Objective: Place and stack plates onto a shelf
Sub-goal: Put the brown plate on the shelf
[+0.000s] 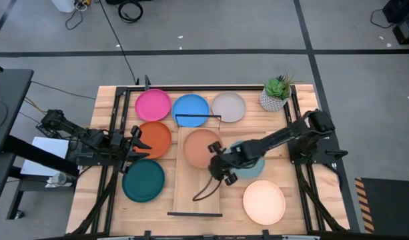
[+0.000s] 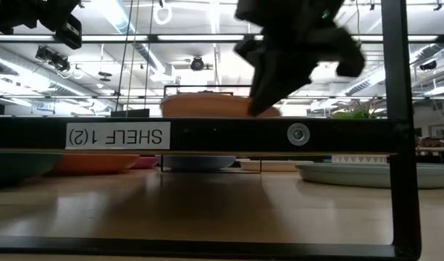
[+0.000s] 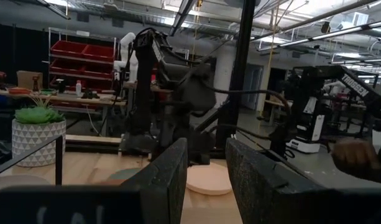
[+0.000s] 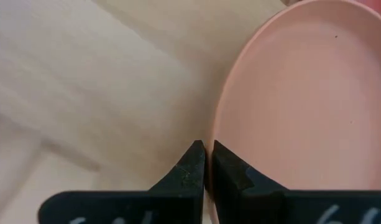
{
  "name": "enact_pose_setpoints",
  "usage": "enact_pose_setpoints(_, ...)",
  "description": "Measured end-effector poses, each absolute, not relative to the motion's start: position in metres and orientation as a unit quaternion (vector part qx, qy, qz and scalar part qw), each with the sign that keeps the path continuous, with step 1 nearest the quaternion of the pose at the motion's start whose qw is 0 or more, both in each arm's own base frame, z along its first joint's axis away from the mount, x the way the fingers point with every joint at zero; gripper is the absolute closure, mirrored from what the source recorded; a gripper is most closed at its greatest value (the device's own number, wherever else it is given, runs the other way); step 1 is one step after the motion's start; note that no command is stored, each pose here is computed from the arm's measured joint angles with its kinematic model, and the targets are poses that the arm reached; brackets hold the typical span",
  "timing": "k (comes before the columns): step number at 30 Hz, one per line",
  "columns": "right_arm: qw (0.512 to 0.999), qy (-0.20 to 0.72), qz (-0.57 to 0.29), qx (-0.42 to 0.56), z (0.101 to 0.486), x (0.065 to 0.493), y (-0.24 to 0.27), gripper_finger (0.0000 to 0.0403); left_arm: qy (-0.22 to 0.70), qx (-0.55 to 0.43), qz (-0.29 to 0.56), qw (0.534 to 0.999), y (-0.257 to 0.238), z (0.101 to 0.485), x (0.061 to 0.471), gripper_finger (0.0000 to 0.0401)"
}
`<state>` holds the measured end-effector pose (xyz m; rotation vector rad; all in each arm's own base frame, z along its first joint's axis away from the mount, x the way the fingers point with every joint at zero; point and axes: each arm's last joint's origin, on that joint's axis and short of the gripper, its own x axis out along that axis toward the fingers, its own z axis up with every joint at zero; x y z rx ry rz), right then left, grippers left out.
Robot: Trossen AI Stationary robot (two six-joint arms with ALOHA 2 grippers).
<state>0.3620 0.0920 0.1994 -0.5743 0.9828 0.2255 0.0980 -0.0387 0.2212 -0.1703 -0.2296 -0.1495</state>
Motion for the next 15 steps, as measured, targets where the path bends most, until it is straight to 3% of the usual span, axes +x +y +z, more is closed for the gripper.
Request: enact_pose_setpoints(15,0.835,0.478,0.103,-0.252,0.177,0.384,0.055,0.0375,-0.093,-0.117,-0.078,0.986,-0.039,0.217,0.099,0.0283)
